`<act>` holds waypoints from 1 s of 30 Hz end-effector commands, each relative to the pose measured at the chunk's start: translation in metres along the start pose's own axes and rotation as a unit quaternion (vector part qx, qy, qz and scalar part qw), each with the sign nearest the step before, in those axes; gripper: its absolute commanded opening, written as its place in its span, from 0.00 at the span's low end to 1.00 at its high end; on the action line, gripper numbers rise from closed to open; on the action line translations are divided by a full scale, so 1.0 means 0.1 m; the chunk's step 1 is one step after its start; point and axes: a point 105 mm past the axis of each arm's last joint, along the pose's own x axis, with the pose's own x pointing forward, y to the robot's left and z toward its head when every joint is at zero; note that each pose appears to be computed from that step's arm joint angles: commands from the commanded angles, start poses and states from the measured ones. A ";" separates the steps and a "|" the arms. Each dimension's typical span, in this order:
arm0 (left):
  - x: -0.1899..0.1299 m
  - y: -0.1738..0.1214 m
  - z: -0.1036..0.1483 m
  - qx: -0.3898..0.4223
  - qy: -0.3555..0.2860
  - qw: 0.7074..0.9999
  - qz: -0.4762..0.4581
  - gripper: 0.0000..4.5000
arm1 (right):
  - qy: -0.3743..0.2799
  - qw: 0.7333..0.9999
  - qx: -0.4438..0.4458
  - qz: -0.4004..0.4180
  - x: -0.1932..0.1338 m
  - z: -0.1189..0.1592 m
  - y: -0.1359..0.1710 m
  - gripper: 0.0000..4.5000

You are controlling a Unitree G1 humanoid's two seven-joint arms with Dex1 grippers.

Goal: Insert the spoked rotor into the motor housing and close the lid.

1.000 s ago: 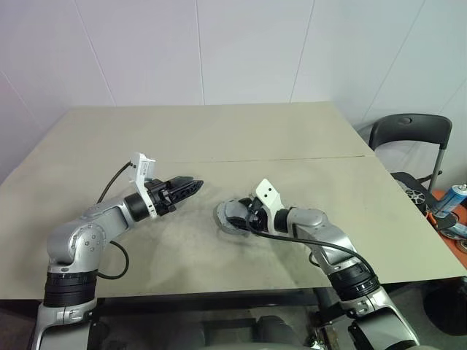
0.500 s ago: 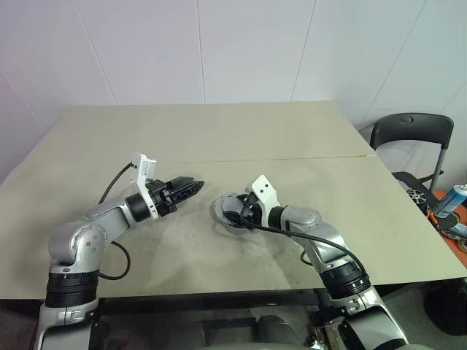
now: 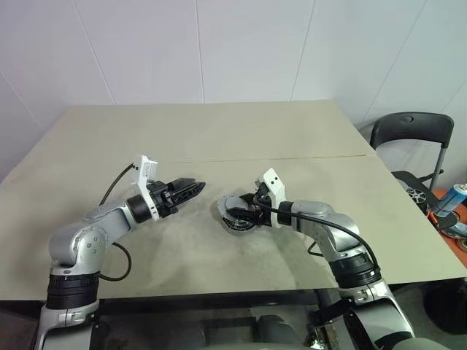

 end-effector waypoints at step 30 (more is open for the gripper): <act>-0.01 -0.10 0.09 0.014 -0.011 1.000 -0.014 0.55 | 0.046 0.994 -0.096 0.012 -0.06 -0.25 -0.01 0.69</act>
